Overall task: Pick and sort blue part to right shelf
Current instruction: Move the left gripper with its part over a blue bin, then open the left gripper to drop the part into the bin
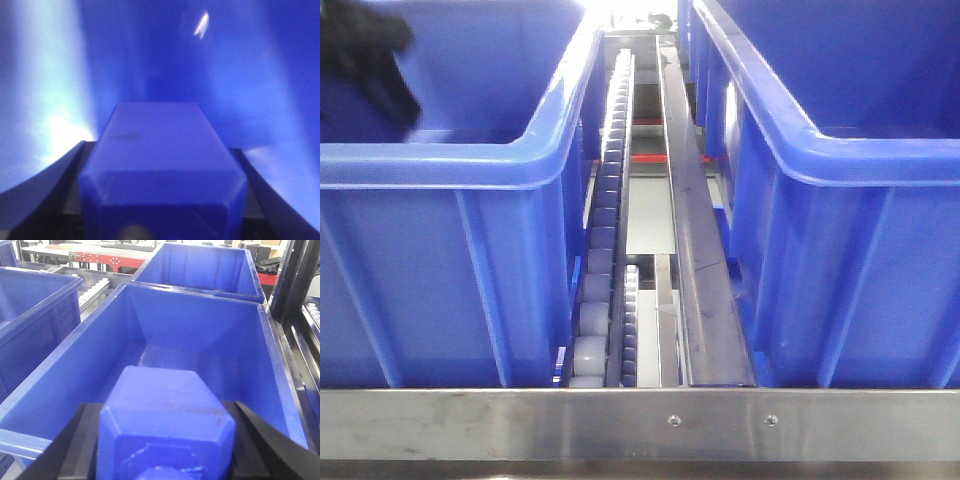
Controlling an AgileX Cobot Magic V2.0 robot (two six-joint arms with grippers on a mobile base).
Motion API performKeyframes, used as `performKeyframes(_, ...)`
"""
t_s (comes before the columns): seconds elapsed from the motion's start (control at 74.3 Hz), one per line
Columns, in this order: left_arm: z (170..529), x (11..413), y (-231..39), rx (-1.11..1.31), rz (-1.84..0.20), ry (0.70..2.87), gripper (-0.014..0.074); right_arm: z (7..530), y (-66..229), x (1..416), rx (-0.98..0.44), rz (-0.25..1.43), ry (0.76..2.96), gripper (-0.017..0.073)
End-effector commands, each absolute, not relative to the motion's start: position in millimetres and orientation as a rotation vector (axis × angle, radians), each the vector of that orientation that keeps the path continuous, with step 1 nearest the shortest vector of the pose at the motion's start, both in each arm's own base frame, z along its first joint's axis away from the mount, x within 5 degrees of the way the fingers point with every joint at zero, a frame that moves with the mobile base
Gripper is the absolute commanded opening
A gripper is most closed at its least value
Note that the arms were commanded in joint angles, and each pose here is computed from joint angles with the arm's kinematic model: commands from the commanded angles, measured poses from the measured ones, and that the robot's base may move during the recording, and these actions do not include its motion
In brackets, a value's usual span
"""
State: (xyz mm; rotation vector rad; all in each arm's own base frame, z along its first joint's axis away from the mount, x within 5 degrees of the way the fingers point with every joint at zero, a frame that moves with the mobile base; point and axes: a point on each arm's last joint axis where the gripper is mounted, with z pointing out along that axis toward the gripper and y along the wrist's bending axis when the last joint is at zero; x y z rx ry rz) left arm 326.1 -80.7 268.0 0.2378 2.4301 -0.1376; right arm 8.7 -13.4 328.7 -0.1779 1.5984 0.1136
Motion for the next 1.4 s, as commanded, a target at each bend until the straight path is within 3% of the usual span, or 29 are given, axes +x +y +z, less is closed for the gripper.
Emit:
performKeyframes(0.0, 280, 340, -82, 0.212, -0.155, 2.338, 0.0314, 345, -13, 8, -0.190, 0.107, 1.492, 0.0336)
performKeyframes(0.162, 256, 352, -84, 0.215, -0.145, 2.404, 0.0314, 345, -13, 8, -0.190, 0.107, 1.492, 0.0336)
performKeyframes(0.337, 253, 357, -86, 0.216, -0.143, 2.430, 0.0326, 345, -13, 8, -0.190, 0.107, 1.492, 0.0336)
performKeyframes(0.404, 254, 357, -86, 0.216, -0.143, 2.431, 0.0369, 345, -13, 8, -0.190, 0.106, 1.493, 0.0336)
performKeyframes(0.619, 255, 358, -86, 0.216, -0.143, 2.428, 0.0629, 345, -13, 8, -0.190, 0.106, 1.493, 0.0336)
performKeyframes(0.835, 262, 356, -86, 0.218, -0.143, 2.438, 0.0649, 345, -13, 8, -0.190, 0.106, 1.495, 0.0336)
performKeyframes(0.969, 292, 348, -84, 0.217, -0.148, 2.414, 0.0580, 344, -13, 8, -0.190, 0.103, 1.503, 0.0336)
performKeyframes(1.198, 354, 292, -70, 0.205, -0.168, 2.231, 0.0257, 349, -12, 12, -0.191, 0.097, 1.515, 0.0336)
performKeyframes(1.387, 370, 238, -57, 0.193, -0.182, 2.107, 0.0122, 367, -3, 39, -0.147, 0.124, 1.668, 0.0336)
